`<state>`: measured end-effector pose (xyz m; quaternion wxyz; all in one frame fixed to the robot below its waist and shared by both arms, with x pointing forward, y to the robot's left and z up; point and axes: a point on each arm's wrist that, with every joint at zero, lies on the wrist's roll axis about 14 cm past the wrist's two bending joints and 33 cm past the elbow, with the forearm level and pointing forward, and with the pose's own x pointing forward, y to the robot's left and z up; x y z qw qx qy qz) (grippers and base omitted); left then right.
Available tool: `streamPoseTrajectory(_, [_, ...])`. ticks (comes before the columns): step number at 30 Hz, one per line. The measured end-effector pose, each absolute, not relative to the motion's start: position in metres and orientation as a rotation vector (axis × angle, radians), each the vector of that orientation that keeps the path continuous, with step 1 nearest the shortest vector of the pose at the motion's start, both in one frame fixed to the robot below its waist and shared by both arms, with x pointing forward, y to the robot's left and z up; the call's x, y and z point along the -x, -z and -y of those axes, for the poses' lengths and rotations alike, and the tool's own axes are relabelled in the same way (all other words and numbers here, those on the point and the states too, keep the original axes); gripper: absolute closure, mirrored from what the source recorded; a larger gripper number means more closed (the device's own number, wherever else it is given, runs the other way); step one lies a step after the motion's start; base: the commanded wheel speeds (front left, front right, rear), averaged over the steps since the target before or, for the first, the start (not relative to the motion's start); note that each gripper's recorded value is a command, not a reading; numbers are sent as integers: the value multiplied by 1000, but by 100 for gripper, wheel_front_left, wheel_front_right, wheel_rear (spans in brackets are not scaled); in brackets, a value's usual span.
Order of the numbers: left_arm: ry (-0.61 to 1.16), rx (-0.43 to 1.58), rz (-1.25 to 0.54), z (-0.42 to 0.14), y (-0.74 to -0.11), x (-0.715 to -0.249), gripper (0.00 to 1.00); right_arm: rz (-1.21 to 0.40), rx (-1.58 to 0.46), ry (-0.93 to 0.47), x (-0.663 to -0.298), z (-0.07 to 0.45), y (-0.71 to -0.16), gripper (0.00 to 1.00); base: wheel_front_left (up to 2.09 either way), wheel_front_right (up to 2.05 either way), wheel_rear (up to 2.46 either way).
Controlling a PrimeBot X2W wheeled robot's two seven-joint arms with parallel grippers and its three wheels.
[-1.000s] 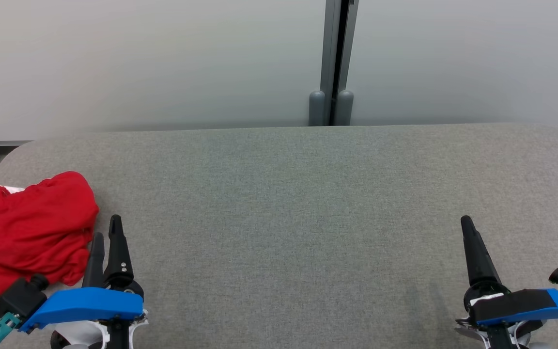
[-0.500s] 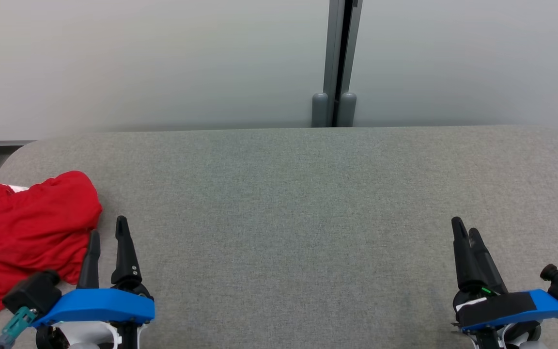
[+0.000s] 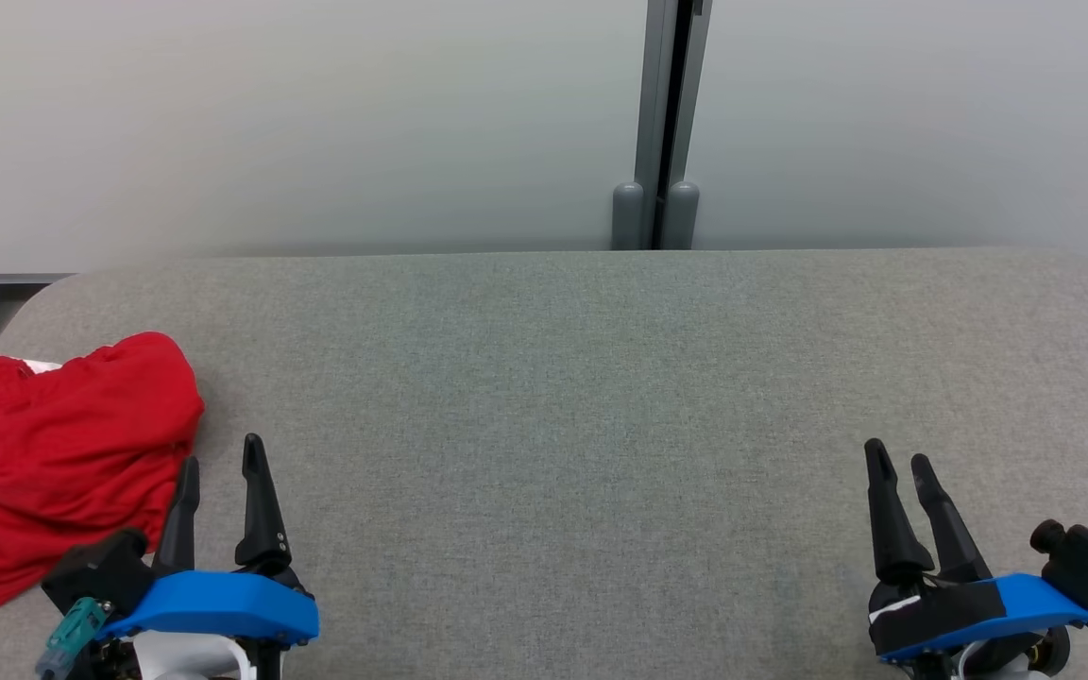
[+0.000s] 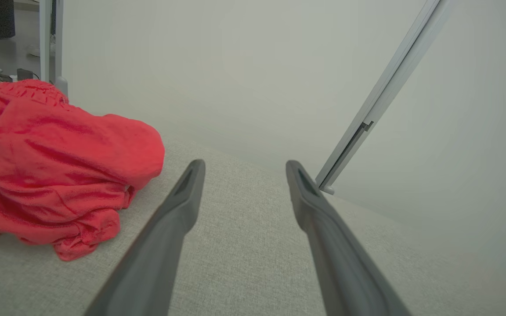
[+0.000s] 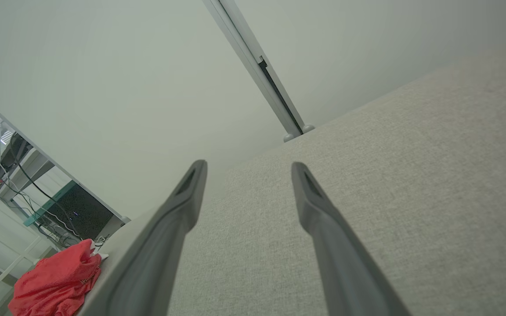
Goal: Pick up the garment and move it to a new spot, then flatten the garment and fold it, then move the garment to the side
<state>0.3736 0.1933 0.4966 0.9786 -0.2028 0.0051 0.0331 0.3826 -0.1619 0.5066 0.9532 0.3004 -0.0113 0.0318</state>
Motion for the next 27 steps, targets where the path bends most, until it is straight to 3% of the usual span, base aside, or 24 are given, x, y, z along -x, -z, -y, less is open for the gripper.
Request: streamPoseTrajectory(27, [-63,148,-3,-195,-491,-369,0,35,-333,-121,-384,149,-503,0,0,0,0])
